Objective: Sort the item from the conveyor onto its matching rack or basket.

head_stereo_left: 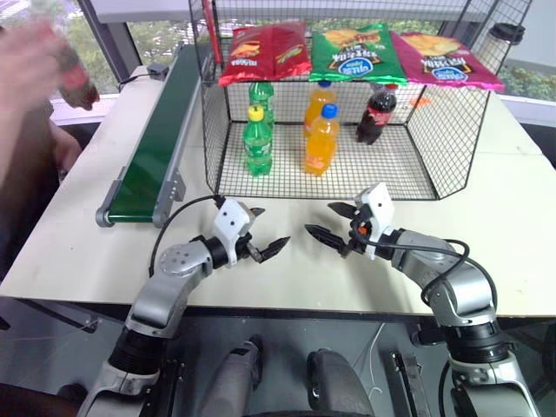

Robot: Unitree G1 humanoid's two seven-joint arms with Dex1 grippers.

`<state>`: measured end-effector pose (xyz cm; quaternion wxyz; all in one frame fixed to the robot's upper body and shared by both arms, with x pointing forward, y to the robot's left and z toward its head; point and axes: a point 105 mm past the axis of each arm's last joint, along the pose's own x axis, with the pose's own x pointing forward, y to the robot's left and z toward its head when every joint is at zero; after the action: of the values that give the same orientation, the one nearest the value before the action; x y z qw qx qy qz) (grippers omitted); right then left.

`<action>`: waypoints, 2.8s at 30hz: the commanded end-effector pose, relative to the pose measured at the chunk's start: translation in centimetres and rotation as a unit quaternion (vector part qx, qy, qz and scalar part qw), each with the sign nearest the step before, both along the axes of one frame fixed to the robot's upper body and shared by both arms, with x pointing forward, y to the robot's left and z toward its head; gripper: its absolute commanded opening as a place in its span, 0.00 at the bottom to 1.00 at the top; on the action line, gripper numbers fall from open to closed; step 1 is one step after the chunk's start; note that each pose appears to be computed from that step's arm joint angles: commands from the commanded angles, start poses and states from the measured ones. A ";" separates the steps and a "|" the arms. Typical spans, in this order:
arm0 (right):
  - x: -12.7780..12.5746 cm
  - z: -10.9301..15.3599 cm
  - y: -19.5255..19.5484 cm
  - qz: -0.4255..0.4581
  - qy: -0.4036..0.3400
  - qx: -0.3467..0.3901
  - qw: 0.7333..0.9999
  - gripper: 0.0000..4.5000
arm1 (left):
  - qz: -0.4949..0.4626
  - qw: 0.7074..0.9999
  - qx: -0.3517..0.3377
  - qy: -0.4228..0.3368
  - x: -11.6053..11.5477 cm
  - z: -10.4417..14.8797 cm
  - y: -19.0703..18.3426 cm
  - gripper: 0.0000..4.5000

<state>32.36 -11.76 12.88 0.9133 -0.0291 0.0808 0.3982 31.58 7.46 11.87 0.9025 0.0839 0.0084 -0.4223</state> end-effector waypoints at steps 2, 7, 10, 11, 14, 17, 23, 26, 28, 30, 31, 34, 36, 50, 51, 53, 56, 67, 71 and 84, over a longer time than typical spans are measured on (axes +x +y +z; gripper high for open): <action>0.0 1.4 0.2 0.007 -0.028 0.005 1.000 0.98 | 0.008 0.999 -0.017 -0.040 0.4 1.8 0.1 1.00; 0.0 1.5 0.2 0.006 -0.030 0.004 1.000 0.98 | 0.011 0.999 -0.011 -0.035 0.6 1.6 0.2 1.00; 0.1 1.5 0.2 0.006 -0.030 0.004 1.000 0.98 | 0.013 0.999 -0.011 -0.036 0.6 1.6 0.2 1.00; 0.1 1.5 0.2 0.005 -0.030 0.004 1.000 0.98 | 0.013 0.999 -0.011 -0.035 0.7 1.6 0.2 1.00; 0.1 1.5 0.2 0.005 -0.030 0.005 1.000 0.98 | 0.016 0.999 -0.009 -0.040 0.7 1.5 0.2 1.00; 0.0 1.5 0.1 0.007 -0.030 0.005 1.000 0.98 | 0.018 0.999 -0.008 -0.038 0.8 1.5 0.1 1.00; -0.1 1.4 0.2 0.012 -0.027 0.004 1.000 0.98 | 0.023 0.999 -0.021 -0.040 0.9 2.0 0.0 1.00; -0.2 1.5 0.2 0.011 -0.027 0.004 1.000 0.98 | 0.023 0.999 -0.020 -0.041 0.9 2.0 -0.1 1.00; -0.2 1.5 0.2 0.011 -0.027 0.004 1.000 0.98 | 0.024 0.999 -0.021 -0.042 0.9 2.0 -0.1 1.00; -0.2 1.5 0.2 0.011 -0.027 0.003 1.000 0.98 | 0.025 0.999 -0.022 -0.043 1.0 2.1 -0.1 1.00; -0.2 1.5 0.1 0.011 -0.027 0.003 1.000 0.98 | 0.027 0.998 -0.025 -0.041 1.0 2.1 -0.1 1.00; -0.2 1.5 0.1 0.011 -0.026 0.003 1.000 0.98 | 0.028 0.998 -0.031 -0.040 1.2 2.3 -0.2 1.00; -0.3 1.5 0.1 0.010 -0.026 0.003 1.000 0.98 | 0.028 0.998 -0.030 -0.040 1.2 2.3 -0.2 1.00; -0.2 1.5 0.3 0.013 -0.027 0.005 1.000 0.98 | 0.032 0.999 -0.022 -0.038 1.2 1.8 0.1 1.00; -0.2 1.5 0.3 0.013 -0.027 0.006 1.000 0.98 | 0.033 0.999 -0.019 -0.039 1.3 1.8 0.2 1.00; -0.2 1.5 0.3 0.013 -0.027 0.007 1.000 0.98 | 0.036 0.998 -0.015 -0.040 1.4 1.7 0.3 1.00; -0.1 1.6 0.3 0.013 -0.028 0.007 1.000 0.98 | 0.041 0.998 0.005 -0.045 1.5 1.2 0.5 1.00; -0.4 3.0 0.5 0.037 -0.044 0.008 0.998 0.98 | 0.049 0.994 0.015 -0.096 0.5 3.5 2.2 1.00; -0.6 3.7 0.9 0.049 -0.051 0.012 0.997 0.98 | 0.075 0.993 -0.029 -0.089 0.3 5.2 3.5 1.00; -1.7 6.7 2.7 0.104 -0.081 0.041 0.990 0.98 | 0.358 0.921 -0.133 -0.082 1.6 7.5 15.7 1.00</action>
<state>31.26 -9.43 17.37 0.8788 -0.0283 0.0277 0.4756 33.15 21.19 18.16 0.9918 -0.0198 -0.0689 -0.1056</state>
